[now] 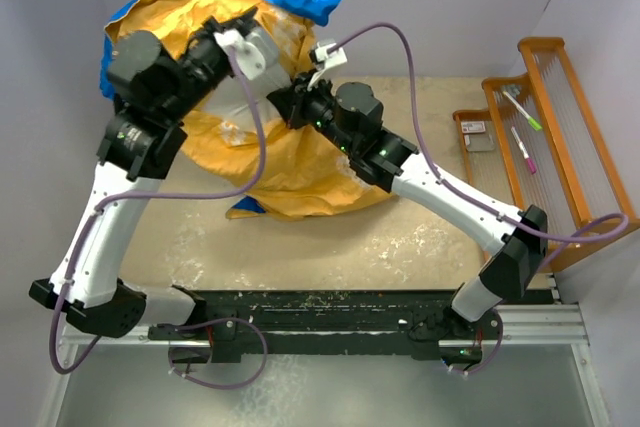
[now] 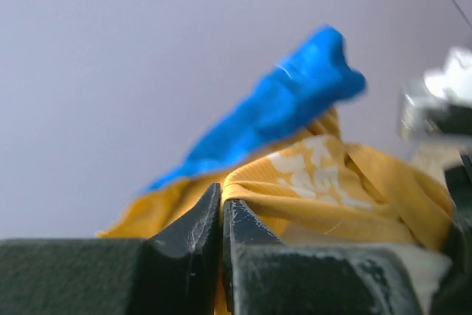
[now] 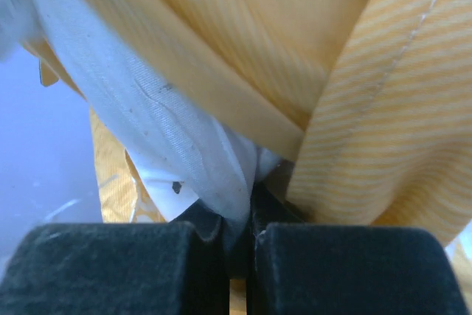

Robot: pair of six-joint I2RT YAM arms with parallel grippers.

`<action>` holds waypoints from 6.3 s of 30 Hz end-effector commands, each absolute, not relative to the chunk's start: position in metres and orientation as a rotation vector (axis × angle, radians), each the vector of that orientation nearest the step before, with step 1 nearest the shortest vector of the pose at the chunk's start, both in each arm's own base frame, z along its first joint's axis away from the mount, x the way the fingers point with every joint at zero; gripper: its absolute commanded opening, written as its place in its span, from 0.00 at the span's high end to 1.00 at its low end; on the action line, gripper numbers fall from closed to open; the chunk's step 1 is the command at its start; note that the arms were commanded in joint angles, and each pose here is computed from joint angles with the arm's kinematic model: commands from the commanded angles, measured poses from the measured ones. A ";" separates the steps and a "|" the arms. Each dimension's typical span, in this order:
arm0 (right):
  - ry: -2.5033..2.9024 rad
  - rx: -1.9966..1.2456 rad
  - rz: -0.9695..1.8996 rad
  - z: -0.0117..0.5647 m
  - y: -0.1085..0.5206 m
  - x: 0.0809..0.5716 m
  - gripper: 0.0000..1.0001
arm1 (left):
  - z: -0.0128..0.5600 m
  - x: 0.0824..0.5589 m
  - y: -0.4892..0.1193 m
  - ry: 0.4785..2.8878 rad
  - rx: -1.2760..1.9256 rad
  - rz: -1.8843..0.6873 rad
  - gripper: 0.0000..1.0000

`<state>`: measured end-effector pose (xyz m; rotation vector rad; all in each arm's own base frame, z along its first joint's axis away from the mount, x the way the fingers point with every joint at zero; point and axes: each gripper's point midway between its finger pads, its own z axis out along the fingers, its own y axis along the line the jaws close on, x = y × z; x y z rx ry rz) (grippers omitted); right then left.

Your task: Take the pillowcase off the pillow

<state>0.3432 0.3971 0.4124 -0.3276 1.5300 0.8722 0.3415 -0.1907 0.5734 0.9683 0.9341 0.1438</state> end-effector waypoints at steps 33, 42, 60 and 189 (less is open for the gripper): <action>1.481 -0.479 0.963 0.362 0.413 0.214 1.00 | 0.702 0.336 -0.105 0.895 0.469 0.402 1.00; 1.363 -0.372 0.798 0.428 0.382 0.294 1.00 | 0.761 0.313 -0.089 0.730 0.371 0.483 1.00; 1.173 -0.513 0.767 0.446 0.381 0.286 0.37 | 0.709 0.327 -0.137 0.867 0.523 0.248 1.00; 1.127 0.128 0.459 0.552 0.198 0.374 1.00 | 0.725 0.371 -0.063 0.874 0.324 0.498 0.84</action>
